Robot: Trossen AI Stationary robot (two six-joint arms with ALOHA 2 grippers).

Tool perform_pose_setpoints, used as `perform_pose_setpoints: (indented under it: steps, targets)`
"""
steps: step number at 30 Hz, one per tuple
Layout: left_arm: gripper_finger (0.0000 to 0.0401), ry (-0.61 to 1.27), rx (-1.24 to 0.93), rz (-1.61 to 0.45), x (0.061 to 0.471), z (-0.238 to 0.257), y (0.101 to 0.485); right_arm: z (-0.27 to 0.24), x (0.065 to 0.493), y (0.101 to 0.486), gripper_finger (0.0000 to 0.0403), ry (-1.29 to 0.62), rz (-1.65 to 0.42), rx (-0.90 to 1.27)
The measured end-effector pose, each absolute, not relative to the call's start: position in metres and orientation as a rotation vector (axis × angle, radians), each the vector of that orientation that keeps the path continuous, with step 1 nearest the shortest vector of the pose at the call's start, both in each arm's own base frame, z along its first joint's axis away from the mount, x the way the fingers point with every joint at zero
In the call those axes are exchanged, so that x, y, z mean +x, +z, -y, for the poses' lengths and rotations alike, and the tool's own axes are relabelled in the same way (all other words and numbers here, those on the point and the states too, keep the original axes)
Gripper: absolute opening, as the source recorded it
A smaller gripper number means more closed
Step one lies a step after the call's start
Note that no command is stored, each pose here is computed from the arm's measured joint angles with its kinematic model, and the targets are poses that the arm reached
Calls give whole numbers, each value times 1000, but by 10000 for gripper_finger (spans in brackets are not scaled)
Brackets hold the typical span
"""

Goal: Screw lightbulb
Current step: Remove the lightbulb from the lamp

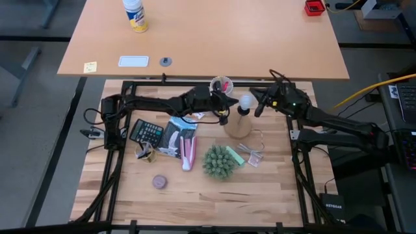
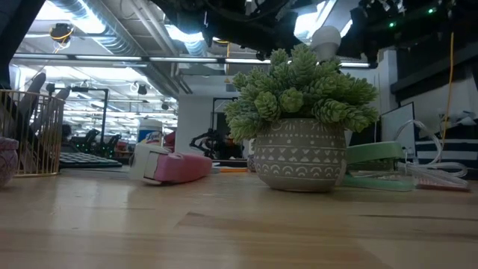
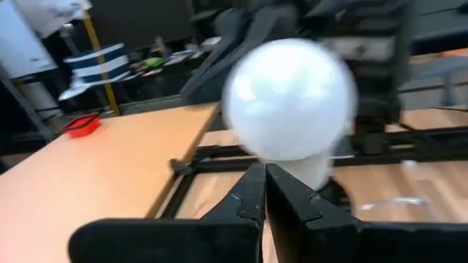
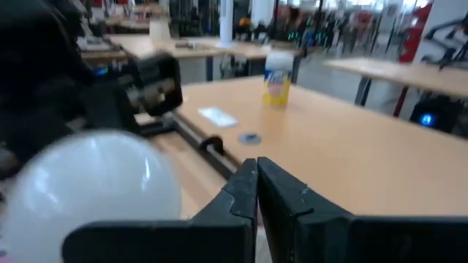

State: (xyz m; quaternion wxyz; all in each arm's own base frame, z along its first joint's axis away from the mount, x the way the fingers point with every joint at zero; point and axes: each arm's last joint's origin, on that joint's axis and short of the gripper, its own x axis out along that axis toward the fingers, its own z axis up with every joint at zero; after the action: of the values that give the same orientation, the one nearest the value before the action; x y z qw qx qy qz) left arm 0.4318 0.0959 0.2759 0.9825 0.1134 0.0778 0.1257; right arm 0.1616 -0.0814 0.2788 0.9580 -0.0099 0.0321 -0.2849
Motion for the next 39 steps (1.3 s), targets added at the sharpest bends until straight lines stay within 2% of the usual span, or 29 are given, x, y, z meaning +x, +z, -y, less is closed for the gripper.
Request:
perform_pose_setpoints:
  steps: [5,10,17,27,39]
  targets:
    - [5,320,233,-162,430,-102,277,75,148,292,17,-573,24,-43]
    - [5,377,215,-100,428,-112,283,62,128,301,17,-485,75,-14]
    - [5,291,201,-36,427,-116,288,51,111,298,17,-367,44,89]
    - [5,225,203,-68,429,-108,284,58,126,287,17,-368,-55,125]
    - [5,200,209,-81,432,-97,283,69,150,281,17,-378,-68,108]
